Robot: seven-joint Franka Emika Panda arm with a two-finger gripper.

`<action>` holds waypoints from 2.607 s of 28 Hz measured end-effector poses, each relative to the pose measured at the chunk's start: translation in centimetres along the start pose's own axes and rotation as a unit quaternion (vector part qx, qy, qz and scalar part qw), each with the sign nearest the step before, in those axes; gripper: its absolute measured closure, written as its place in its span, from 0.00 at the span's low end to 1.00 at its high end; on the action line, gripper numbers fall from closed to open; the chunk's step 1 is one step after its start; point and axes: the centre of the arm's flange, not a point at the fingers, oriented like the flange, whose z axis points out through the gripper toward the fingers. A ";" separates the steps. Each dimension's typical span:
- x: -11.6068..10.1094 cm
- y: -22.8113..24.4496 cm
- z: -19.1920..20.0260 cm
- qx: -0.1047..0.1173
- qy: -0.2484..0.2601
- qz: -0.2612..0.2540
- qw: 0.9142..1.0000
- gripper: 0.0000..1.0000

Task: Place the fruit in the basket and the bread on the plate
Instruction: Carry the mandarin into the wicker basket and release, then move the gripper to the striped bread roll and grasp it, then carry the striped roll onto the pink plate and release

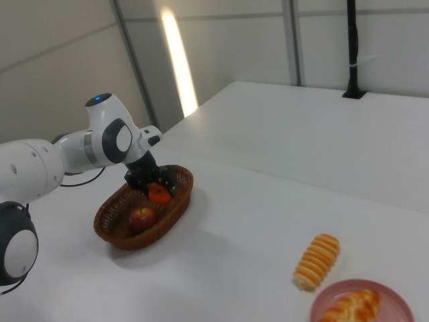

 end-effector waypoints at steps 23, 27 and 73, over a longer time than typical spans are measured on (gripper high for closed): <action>-2.6 16.1 -2.8 -0.030 -0.017 0.131 0.991 0.00; -4.9 22.9 -2.0 -0.039 -0.029 0.173 0.984 0.00; -15.2 41.6 8.5 -0.115 -0.083 0.245 0.959 0.67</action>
